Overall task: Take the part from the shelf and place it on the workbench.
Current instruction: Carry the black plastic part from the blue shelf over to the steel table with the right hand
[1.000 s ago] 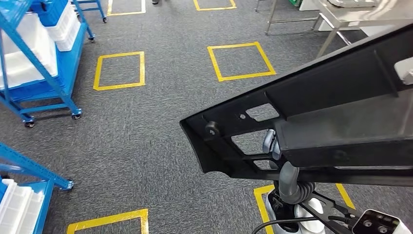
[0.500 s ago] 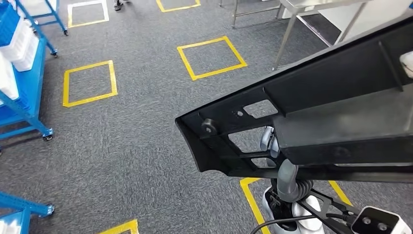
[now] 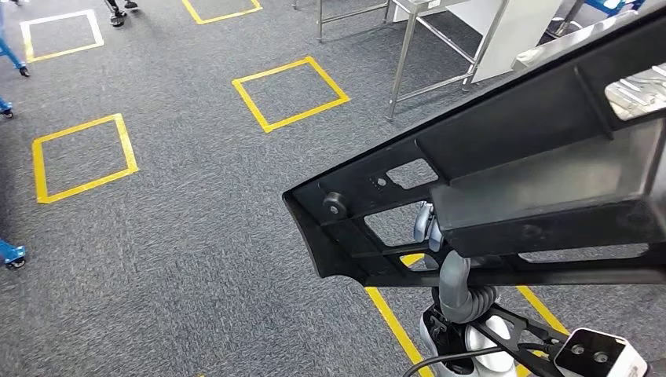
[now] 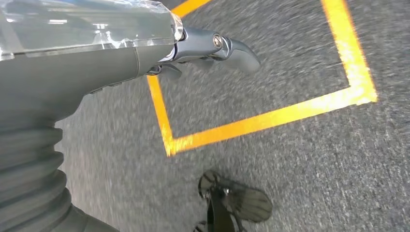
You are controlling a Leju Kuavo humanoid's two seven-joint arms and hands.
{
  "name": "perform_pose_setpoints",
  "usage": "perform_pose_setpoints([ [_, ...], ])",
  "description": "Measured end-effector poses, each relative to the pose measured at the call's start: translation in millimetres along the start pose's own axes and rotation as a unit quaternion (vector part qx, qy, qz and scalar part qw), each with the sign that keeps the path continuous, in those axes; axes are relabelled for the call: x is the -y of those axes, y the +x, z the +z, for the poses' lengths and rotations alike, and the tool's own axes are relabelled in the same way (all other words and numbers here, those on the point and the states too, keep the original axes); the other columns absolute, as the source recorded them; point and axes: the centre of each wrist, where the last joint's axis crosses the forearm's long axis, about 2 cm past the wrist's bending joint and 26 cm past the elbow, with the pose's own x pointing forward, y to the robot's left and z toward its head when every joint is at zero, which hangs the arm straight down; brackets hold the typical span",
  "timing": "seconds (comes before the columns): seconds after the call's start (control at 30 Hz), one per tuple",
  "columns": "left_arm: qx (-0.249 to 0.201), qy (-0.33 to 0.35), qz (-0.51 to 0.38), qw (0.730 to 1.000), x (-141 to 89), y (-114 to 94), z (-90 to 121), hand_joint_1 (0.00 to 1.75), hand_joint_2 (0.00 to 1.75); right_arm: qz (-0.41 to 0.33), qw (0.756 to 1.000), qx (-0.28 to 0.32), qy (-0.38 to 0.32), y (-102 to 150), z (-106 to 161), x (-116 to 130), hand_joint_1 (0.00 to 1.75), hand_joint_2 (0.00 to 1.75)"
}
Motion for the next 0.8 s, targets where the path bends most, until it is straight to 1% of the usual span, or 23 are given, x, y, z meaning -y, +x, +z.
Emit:
perform_pose_setpoints([
  [0.2,-0.002,-0.002,-0.001,1.000,-0.3,-2.5,0.5,0.00,1.75,0.000,1.000,-0.010,-0.006,1.5,6.6,-1.5,1.75,1.75],
  [0.5,0.005,-0.007,0.000,1.000,2.2,0.9,0.2,0.00,1.75,-0.005,1.000,-0.010,-0.004,2.3,7.2,-0.5,1.75,1.75],
  [0.63,0.003,-0.008,0.000,1.000,1.1,-3.5,0.9,0.00,1.75,-0.010,1.000,-0.010,-0.006,1.7,8.0,-0.4,1.75,1.75],
  [0.8,0.005,-0.008,0.001,1.000,0.5,-3.0,0.7,0.00,1.75,-0.016,1.000,-0.011,-0.010,0.6,8.8,-0.2,1.75,1.75],
])
